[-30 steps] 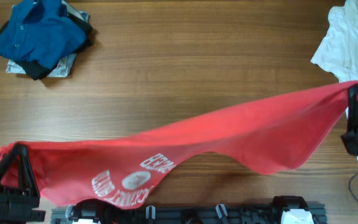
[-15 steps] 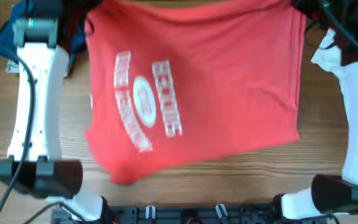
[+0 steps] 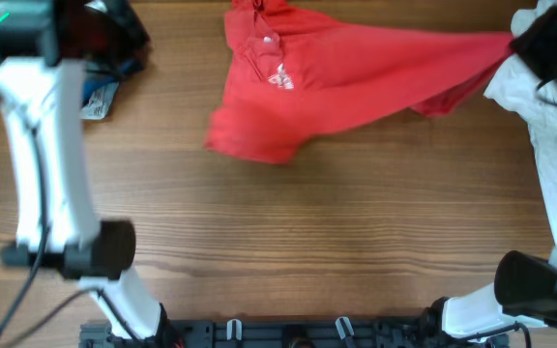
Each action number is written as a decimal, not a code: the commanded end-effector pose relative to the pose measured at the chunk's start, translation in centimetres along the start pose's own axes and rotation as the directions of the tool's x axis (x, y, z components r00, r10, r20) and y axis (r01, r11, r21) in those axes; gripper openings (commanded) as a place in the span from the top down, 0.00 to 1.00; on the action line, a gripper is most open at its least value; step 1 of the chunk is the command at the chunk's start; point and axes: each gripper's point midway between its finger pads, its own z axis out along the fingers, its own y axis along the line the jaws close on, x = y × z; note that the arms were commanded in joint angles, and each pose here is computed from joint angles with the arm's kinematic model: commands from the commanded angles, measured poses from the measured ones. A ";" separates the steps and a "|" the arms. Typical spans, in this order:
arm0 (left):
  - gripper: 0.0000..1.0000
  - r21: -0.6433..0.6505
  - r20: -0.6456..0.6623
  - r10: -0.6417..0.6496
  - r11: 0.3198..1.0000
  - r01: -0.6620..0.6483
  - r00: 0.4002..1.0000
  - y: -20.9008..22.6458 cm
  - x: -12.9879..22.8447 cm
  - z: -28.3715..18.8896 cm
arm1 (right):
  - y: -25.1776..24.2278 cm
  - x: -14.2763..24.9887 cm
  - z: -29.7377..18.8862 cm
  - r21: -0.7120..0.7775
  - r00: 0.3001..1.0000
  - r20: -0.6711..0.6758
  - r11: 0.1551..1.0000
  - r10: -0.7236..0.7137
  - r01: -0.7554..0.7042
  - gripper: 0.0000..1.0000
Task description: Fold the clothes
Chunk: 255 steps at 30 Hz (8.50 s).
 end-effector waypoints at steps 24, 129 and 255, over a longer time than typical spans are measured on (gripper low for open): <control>0.32 0.008 -0.451 0.278 0.952 -0.307 0.848 -4.4 17.1 23.2 | -3.3 7.9 7.3 0.118 0.948 -0.294 0.979 -0.125 0.166 0.01; 0.36 -0.248 -0.435 -0.105 0.969 -0.007 0.894 9.3 12.8 8.6 | -12.9 21.0 9.1 0.054 0.914 -0.362 0.983 0.182 -0.174 0.28; 0.96 -0.085 -0.602 0.062 0.986 -0.142 0.796 10.8 26.4 22.3 | -20.1 16.4 9.9 0.253 0.901 -0.058 0.880 0.429 -0.403 0.96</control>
